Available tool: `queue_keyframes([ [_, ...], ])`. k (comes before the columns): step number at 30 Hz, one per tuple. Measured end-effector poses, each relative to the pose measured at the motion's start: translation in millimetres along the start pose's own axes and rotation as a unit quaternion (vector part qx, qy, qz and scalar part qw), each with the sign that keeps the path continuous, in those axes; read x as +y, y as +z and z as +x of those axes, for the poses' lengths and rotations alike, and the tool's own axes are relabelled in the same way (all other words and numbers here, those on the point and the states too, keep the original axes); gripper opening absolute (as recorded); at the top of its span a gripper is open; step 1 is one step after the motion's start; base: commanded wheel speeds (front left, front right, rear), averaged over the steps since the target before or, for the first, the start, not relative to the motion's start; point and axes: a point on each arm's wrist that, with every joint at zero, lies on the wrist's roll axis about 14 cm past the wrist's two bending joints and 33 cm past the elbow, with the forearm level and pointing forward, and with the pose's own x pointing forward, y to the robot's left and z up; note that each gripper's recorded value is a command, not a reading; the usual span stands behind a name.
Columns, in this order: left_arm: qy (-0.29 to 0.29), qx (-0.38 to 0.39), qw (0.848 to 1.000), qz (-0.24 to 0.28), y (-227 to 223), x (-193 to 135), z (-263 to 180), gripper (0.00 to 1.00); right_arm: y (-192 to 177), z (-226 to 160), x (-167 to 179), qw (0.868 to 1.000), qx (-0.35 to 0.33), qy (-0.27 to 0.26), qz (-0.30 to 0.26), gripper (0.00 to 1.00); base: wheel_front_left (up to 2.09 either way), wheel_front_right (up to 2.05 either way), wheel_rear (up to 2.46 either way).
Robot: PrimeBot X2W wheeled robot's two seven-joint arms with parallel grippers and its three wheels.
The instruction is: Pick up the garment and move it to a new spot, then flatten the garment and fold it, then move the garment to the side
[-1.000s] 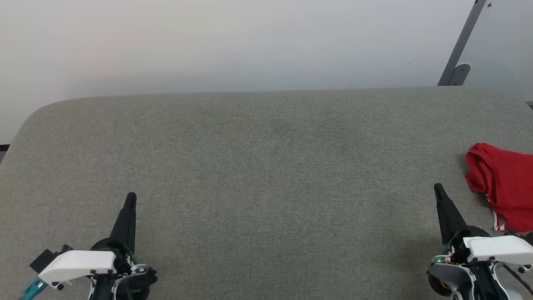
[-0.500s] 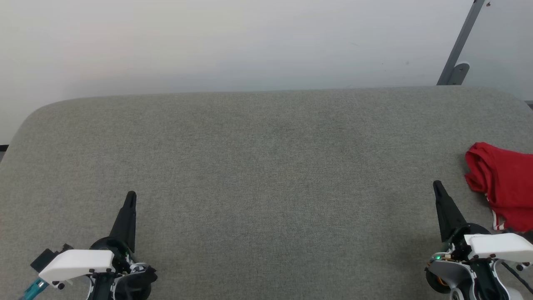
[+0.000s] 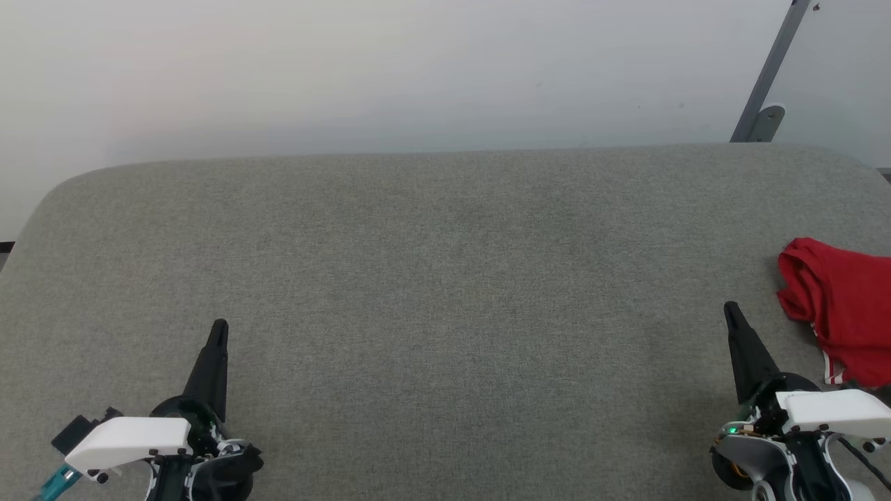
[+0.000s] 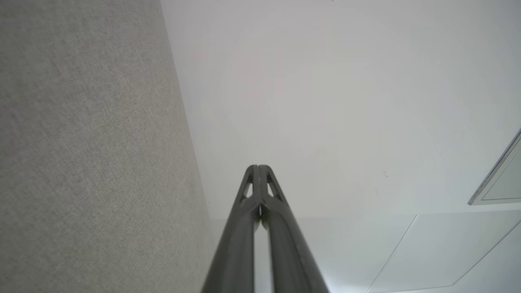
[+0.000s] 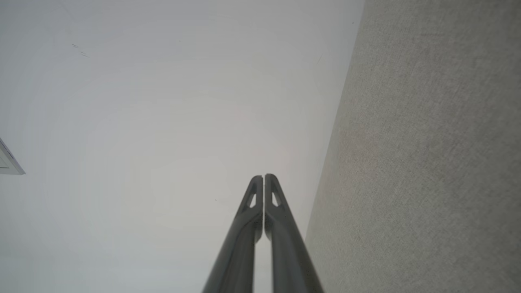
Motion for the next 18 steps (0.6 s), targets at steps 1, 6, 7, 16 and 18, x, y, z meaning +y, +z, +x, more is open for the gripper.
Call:
queue_keyframes([
  [1, 0.000, 0.000, 1.000, 0.000, 0.1, 0.0, 0.0, 0.00, 0.1, 0.0, 0.0, 1.000, 0.000, 0.000, 0.000, 0.00, 0.00, 0.00, 0.00],
  [6, 0.000, 0.000, 1.000, 0.000, 0.1, 0.0, 0.0, 0.00, 0.0, 0.0, 0.0, 1.000, 0.000, 0.000, 0.000, 0.00, 0.00, 0.00, 0.00],
  [7, 0.000, 0.000, 1.000, 0.000, 0.1, 0.0, 0.0, 0.00, 0.1, 0.0, 0.0, 1.000, 0.000, 0.000, 0.000, 0.00, 0.00, 0.00, 0.00],
  [16, 0.000, -0.001, 1.000, 0.000, 0.3, 0.0, 0.0, 0.00, 0.0, 0.0, 0.0, 1.000, 0.000, 0.000, 0.000, 0.00, 0.00, 0.00, 0.00],
  [18, 0.000, -0.001, 1.000, 0.000, 0.3, 0.0, 0.0, 0.00, -0.1, 0.0, -0.1, 1.000, 0.000, 0.000, 0.000, 0.00, 0.00, 0.00, 0.00],
])
